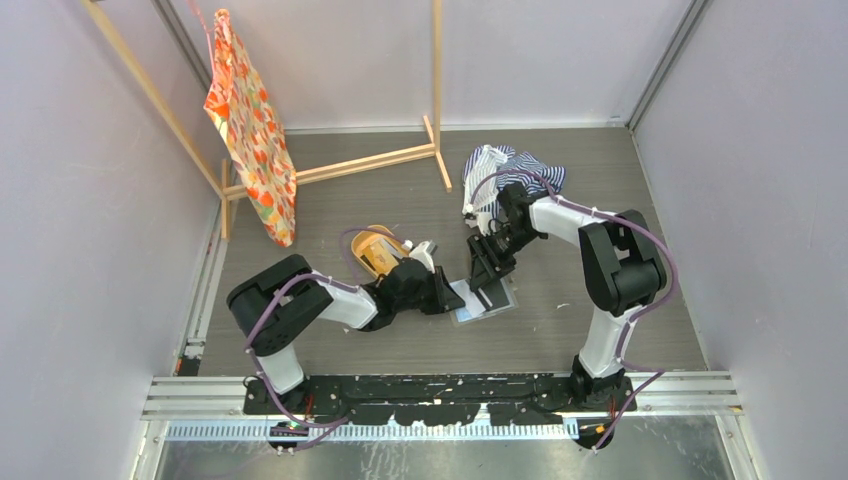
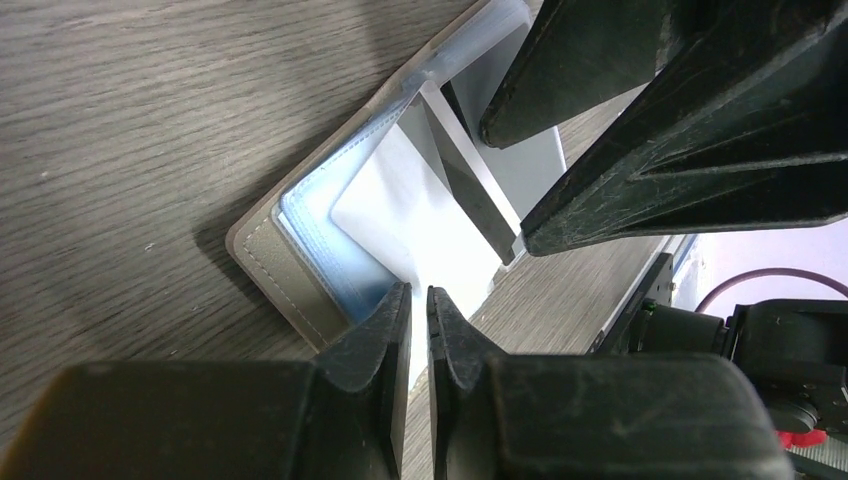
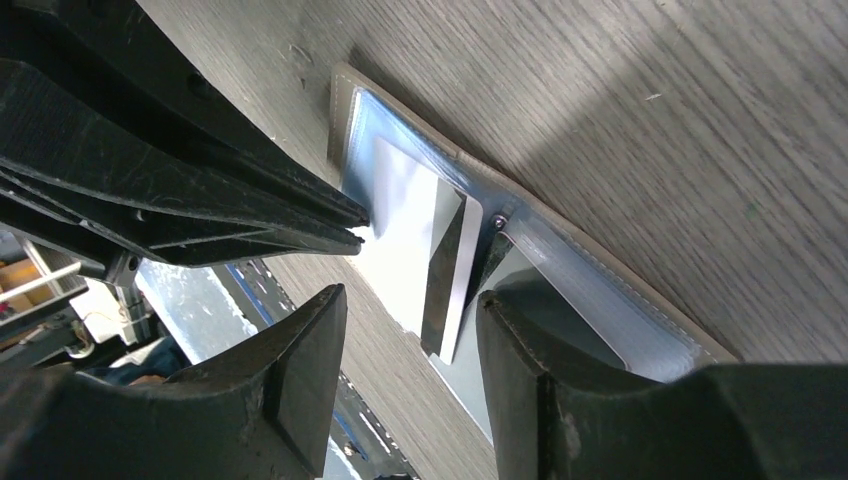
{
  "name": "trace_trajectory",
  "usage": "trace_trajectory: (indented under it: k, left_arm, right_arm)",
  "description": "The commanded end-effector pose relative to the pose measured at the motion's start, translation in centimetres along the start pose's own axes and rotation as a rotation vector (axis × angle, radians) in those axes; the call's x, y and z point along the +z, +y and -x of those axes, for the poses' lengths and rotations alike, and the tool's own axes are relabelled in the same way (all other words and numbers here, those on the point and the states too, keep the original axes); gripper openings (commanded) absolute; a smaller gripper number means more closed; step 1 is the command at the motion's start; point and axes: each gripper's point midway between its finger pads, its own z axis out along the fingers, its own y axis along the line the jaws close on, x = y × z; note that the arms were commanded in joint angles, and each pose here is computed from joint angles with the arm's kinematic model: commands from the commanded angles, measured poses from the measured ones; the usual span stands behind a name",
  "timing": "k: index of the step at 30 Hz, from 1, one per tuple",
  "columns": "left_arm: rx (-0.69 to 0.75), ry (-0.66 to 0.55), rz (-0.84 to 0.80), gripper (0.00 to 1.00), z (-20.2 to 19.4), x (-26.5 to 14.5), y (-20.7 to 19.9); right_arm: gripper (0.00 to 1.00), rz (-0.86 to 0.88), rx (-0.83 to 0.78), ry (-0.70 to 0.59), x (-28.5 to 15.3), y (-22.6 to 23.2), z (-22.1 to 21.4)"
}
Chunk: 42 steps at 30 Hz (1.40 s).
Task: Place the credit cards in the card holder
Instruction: Insert the credit card into the card holder.
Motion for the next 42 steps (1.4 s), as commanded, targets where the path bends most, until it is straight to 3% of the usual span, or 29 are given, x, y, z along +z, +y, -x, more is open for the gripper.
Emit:
trace_trajectory:
  k: [1,13,28,35,42]
  left_arm:
    - [0.005,-0.025,0.041,0.13,0.2,0.3,1.4]
    - [-0.108,0.006,0.185,0.07,-2.3,-0.3,6.8]
    - [-0.142,0.021,0.211,0.02,-3.9,-0.7,8.8]
    - [-0.145,0.021,0.212,0.02,-3.9,-0.7,8.9]
    - [-0.147,0.018,0.207,0.02,-3.7,-0.8,8.9]
  right_arm:
    - [0.55,0.007,0.031,-0.01,0.0,-0.1,0.8]
    - [0.56,0.008,0.051,-0.01,0.2,-0.4,1.0]
    - [0.55,0.02,0.074,0.01,0.9,-1.2,1.6]
    - [0.4,0.03,0.095,0.019,0.7,-1.4,1.2]
    - [0.14,0.039,0.12,0.027,0.6,-1.6,0.9]
